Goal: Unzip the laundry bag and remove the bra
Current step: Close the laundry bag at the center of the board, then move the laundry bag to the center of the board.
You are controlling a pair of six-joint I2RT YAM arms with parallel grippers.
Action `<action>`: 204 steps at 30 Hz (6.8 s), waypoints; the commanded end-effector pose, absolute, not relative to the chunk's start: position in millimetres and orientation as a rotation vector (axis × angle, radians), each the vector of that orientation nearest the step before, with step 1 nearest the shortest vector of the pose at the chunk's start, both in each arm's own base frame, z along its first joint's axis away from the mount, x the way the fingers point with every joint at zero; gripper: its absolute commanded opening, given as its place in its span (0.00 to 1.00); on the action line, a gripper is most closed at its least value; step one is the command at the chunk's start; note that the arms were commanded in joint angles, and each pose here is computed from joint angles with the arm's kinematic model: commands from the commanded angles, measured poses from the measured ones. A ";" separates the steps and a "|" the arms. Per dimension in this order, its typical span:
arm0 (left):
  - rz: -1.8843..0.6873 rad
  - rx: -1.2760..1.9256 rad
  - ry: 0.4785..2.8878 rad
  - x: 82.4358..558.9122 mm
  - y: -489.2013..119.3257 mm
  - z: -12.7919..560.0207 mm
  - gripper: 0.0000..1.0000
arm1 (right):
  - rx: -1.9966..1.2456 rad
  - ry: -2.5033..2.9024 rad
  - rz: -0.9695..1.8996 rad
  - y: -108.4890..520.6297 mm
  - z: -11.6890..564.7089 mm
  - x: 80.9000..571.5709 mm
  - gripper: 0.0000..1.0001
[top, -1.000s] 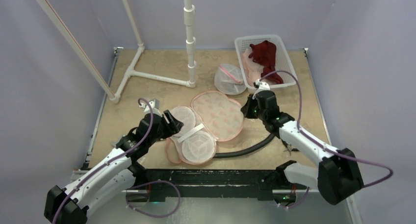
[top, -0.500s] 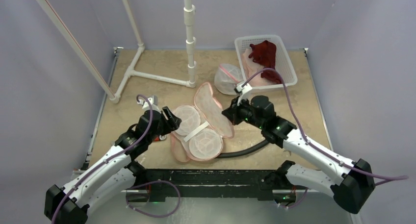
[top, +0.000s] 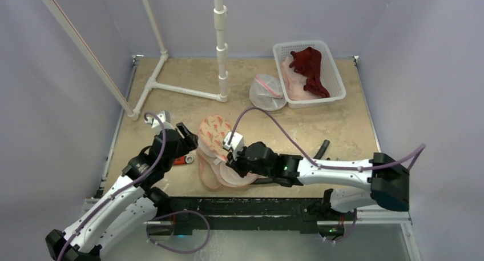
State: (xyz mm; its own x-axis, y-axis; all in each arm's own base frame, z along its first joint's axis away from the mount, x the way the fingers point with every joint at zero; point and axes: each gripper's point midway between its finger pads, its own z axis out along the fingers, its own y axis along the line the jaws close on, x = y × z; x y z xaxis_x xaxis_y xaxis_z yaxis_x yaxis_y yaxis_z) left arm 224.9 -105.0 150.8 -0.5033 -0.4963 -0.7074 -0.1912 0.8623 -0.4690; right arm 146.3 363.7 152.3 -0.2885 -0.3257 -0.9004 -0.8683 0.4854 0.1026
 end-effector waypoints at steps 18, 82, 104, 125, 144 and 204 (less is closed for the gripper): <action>-0.515 -0.486 2.098 222.1 -117.8 150.0 0.59 | -0.489 1.975 1.033 307.4 167.3 221.5 0.90; -0.648 -0.618 2.357 189.7 -144.9 37.6 0.63 | -0.460 2.264 1.315 342.9 46.3 231.8 0.34; -0.666 -0.533 2.326 207.2 -156.8 56.5 0.00 | -0.512 2.201 1.302 341.6 98.7 220.6 0.60; -0.302 -0.764 1.828 300.3 -88.7 194.3 0.00 | -0.354 1.987 1.008 275.8 175.7 236.8 0.83; -0.421 -1.086 1.849 349.5 -43.1 81.9 0.02 | -0.392 2.006 1.037 276.3 149.4 226.8 0.82; -0.745 -0.538 2.068 249.4 -101.0 151.3 0.63 | -0.065 1.910 0.136 231.9 170.8 497.2 0.68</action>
State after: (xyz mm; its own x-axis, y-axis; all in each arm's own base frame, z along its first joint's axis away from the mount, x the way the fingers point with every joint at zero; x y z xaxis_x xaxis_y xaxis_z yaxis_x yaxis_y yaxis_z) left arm 243.3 -97.2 131.8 -0.5531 -0.6401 -0.5332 -0.1754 0.7152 -0.6766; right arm 487.6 233.0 155.1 -0.3617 0.1312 -0.9230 -0.0649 0.9841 0.1653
